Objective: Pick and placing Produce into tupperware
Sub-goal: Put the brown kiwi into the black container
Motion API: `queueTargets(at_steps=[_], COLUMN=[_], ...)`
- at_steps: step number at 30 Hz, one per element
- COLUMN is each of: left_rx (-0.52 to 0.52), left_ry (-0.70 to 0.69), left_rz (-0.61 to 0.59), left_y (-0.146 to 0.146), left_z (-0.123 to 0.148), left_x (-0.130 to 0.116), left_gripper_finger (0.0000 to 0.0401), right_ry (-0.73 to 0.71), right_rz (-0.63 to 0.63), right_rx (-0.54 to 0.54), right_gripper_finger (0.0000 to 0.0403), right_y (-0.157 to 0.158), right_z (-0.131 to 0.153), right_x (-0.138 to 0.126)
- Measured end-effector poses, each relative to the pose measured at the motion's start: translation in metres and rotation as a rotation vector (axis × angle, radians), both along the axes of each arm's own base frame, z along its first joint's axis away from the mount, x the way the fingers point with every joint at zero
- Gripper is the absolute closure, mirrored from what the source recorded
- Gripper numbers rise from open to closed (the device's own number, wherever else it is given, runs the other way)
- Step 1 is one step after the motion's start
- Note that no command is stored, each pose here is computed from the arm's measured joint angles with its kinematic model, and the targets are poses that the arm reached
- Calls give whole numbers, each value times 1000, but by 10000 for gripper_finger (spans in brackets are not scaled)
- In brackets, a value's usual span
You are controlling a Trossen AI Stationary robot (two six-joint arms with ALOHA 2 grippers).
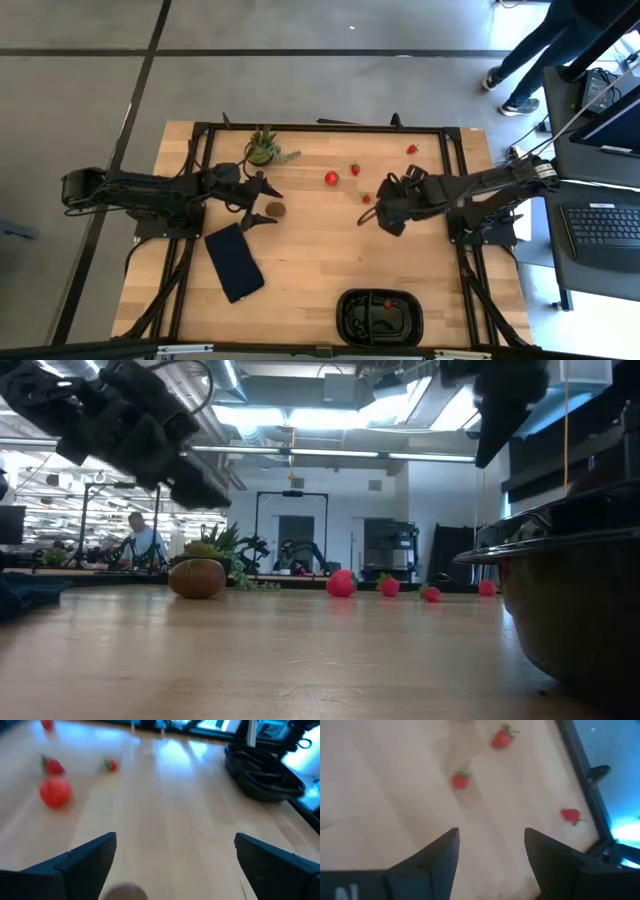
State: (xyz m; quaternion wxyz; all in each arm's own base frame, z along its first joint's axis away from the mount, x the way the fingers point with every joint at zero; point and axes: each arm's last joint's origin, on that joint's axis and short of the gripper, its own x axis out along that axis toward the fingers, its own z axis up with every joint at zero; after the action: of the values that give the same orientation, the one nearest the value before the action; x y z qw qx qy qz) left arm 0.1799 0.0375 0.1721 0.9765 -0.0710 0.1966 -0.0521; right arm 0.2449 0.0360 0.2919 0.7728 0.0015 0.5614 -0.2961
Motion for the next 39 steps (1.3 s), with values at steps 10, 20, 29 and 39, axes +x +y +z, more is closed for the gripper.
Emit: queueTargets(at_steps=[10, 20, 29, 39], left_rx=[242, 205, 154, 141], left_ry=[264, 448, 668, 756], left_rz=[82, 132, 159, 195], left_y=[-10, -20, -13, -1], left_z=[37, 48, 9, -12], left_x=[13, 28, 47, 55], left_gripper_finger=[4, 9, 9, 9], right_ry=[-269, -357, -336, -338], right_rz=[24, 77, 75, 75], right_rx=[-22, 14, 18, 19], right_gripper_finger=[176, 176, 176, 176], right_y=[-37, -51, -53, -53], right_z=[-13, -34, -42, -42], right_x=[-20, -29, -31, -31])
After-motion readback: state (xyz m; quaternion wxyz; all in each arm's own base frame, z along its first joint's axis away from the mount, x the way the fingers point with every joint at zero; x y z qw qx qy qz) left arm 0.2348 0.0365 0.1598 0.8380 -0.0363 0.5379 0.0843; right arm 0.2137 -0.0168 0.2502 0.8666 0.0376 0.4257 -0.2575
